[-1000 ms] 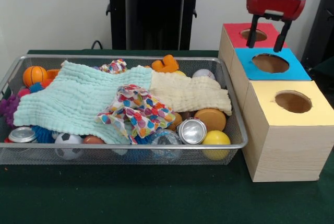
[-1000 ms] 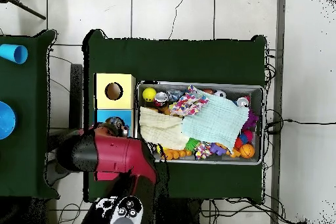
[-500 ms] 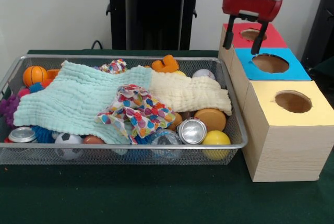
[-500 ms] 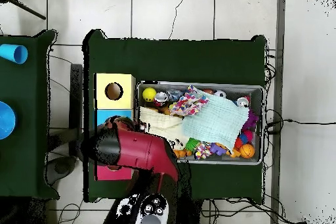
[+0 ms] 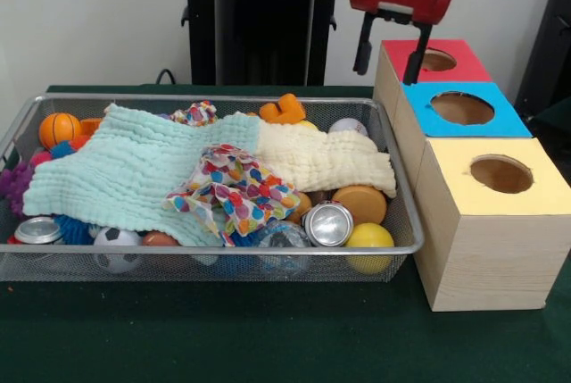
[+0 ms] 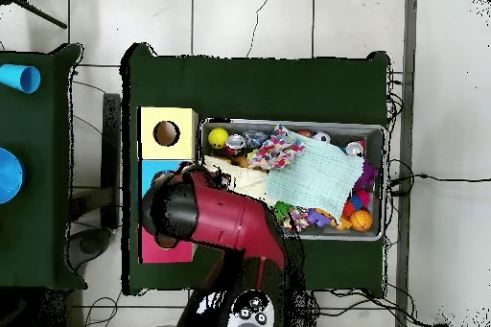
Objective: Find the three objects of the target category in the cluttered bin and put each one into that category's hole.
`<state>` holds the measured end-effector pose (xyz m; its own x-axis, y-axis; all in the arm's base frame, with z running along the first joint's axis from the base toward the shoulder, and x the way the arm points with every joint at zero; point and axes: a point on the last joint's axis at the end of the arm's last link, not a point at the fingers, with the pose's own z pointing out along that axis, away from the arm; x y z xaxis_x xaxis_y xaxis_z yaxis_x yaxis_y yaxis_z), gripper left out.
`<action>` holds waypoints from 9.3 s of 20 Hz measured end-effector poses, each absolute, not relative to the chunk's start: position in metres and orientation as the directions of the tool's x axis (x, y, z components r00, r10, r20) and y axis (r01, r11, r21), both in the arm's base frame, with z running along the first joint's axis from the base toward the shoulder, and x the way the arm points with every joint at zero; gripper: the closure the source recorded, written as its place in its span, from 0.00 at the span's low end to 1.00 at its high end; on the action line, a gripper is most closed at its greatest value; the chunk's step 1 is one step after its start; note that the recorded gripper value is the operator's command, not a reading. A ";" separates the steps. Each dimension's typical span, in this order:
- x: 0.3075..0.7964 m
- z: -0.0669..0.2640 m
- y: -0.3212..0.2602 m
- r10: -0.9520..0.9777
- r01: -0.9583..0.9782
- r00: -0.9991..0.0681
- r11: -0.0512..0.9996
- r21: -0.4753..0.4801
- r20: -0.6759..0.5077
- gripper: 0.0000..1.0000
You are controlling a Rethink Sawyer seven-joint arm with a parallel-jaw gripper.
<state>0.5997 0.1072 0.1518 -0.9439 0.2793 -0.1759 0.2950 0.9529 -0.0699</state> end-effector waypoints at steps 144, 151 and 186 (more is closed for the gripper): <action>0.603 0.096 0.031 0.134 0.128 -0.985 0.990 -0.063 0.105 0.00; 0.612 0.102 0.030 0.134 0.129 -0.988 0.990 -0.064 0.083 0.00; 0.667 0.101 0.014 0.142 0.144 -0.989 0.985 -0.096 -0.035 0.00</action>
<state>0.6675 0.0137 0.1013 -0.9893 0.1416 -0.0348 0.1444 0.9849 -0.0959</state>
